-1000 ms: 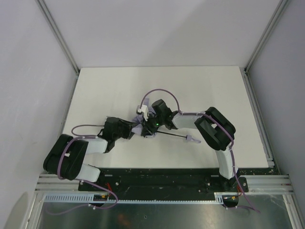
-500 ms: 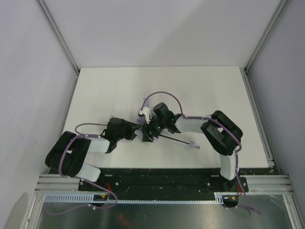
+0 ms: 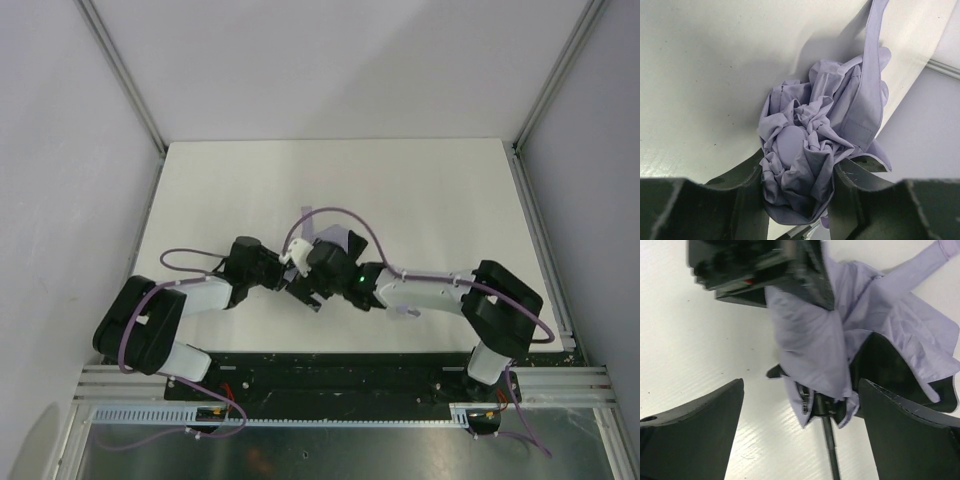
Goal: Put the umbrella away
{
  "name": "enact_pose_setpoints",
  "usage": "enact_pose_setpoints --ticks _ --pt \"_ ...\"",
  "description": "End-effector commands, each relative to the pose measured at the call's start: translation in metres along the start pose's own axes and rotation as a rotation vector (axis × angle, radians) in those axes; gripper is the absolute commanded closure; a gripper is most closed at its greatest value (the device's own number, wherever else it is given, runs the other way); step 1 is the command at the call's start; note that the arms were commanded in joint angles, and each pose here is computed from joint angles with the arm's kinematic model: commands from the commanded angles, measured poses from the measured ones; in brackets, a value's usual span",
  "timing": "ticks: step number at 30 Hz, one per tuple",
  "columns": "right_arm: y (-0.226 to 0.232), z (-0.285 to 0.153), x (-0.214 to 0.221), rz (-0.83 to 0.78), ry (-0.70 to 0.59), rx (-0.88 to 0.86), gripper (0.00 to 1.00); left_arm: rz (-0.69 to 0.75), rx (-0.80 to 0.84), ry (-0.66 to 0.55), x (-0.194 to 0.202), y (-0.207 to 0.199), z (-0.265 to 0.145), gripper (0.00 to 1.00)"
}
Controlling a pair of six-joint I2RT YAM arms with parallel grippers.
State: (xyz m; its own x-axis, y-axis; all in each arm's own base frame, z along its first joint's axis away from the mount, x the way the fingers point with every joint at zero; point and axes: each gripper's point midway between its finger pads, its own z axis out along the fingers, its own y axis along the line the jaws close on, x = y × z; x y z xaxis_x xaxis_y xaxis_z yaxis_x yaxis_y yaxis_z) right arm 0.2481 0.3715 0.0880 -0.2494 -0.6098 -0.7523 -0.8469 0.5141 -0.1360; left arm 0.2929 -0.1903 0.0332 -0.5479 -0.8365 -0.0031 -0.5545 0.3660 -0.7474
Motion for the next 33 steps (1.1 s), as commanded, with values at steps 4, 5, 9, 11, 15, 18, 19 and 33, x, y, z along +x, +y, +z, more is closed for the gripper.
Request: enact_pose_setpoints --ticks 4,5,9,11,15,18,19,33 --pt "-0.003 0.016 -0.005 -0.147 -0.056 0.284 0.01 -0.012 -0.321 0.02 0.004 0.068 -0.007 1.0" --pt "-0.002 0.021 -0.002 -0.163 -0.051 0.299 0.01 -0.02 -0.326 0.028 0.006 0.068 -0.007 1.0" --pt "-0.002 0.04 0.013 -0.216 -0.025 0.324 0.01 -0.037 -0.332 0.042 0.009 0.067 -0.008 1.0" --pt "-0.007 0.048 0.02 -0.223 -0.013 0.347 0.03 -0.037 -0.336 0.045 0.009 0.066 -0.009 1.0" --pt "-0.014 0.057 0.038 -0.196 0.031 0.348 0.41 -0.048 -0.335 0.048 0.01 0.065 -0.012 1.0" --pt "-0.012 0.061 0.052 -0.172 0.073 0.314 0.69 -0.065 -0.32 0.027 0.008 0.061 -0.015 1.0" --pt "-0.01 0.063 0.058 -0.169 0.09 0.295 0.73 -0.066 -0.31 0.015 0.007 0.059 -0.016 1.0" --pt "0.04 0.061 0.114 0.155 0.219 -0.301 1.0 0.091 -0.116 -0.116 -0.021 -0.003 -0.033 0.12"
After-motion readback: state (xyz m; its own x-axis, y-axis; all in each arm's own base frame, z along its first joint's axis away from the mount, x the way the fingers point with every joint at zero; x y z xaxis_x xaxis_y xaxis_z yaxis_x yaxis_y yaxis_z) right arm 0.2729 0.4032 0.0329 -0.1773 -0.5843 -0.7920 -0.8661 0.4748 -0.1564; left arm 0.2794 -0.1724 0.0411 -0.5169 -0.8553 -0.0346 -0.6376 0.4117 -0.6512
